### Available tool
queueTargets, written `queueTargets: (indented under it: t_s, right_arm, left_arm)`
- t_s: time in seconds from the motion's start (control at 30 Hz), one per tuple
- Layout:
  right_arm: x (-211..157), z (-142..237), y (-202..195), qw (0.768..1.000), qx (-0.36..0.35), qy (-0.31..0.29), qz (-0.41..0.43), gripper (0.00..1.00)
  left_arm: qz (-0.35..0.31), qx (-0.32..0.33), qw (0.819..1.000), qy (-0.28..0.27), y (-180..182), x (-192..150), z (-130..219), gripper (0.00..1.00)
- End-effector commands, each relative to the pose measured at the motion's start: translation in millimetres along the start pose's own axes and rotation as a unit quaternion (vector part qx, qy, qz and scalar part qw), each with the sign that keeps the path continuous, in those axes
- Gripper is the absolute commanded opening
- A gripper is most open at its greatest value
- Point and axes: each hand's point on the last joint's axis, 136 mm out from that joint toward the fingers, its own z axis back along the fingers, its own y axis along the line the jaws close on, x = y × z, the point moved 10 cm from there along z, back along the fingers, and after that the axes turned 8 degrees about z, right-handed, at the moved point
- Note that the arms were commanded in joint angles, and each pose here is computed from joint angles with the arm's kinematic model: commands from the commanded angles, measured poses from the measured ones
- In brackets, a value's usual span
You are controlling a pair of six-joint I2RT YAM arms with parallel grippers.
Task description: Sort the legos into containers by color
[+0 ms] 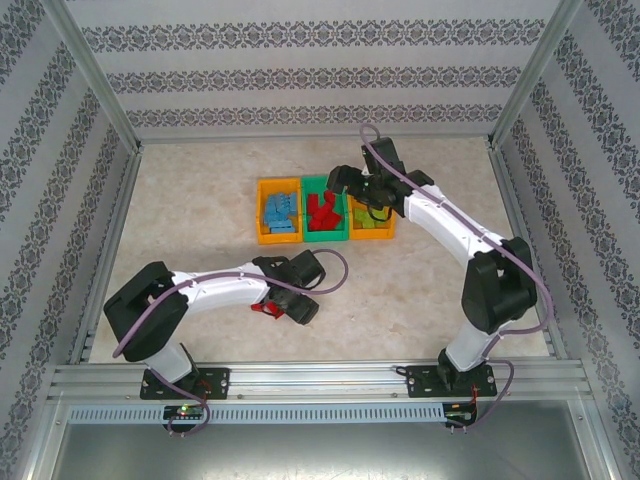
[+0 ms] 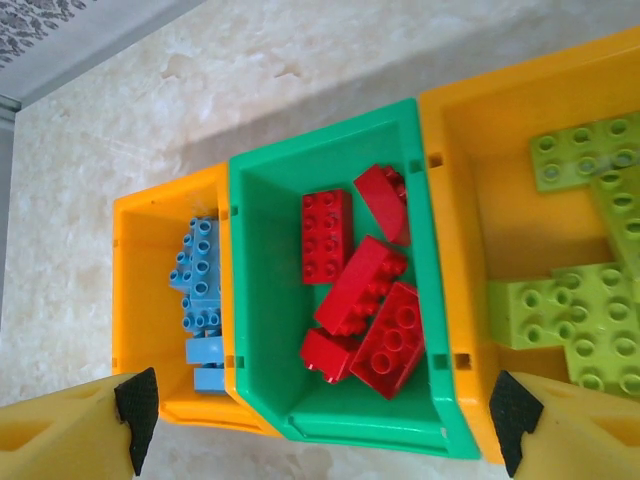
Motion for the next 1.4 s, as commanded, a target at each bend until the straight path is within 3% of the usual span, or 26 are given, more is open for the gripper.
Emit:
queueTargets:
  t_s: [0.0, 0.43, 0.7, 1.07, 1.2, 1.37]
  right_arm:
    - [2.2, 13.1, -6.7, 1.000, -0.005, -0.023, 0.000, 0.89]
    - [-2.2, 20.0, -22.2, 0.999, -0.016, -0.024, -0.015, 0.90]
    - [-22.4, 24.2, -31.9, 0.999, -0.049, -0.019, 0.001, 0.90]
    - [-98.2, 21.3, -31.2, 0.990, -0.109, 0.005, 0.088, 0.90]
    - [-125.5, 20.1, -23.5, 0.984, -0.120, 0.013, 0.128, 0.91]
    - [-155.5, 8.9, -16.6, 0.985, -0.129, 0.042, 0.105, 0.90]
  left_arm:
    - [-0.024, 0.017, 1.000, 0.011, -3.0, -1.4, 0.9, 0.60]
    - [-0.027, 0.027, 0.999, 0.009, -2.0, -0.4, -1.6, 0.32]
    - [-0.022, 0.055, 0.996, -0.066, 1.3, 25.7, 34.2, 0.28]
    - [0.102, 0.086, 0.968, -0.214, 79.2, 94.0, 106.8, 0.25]
    - [0.144, 0.085, 0.962, -0.217, 107.5, 120.0, 105.3, 0.24]
    - [0.203, 0.055, 0.954, -0.212, 135.9, 150.5, 87.2, 0.24]
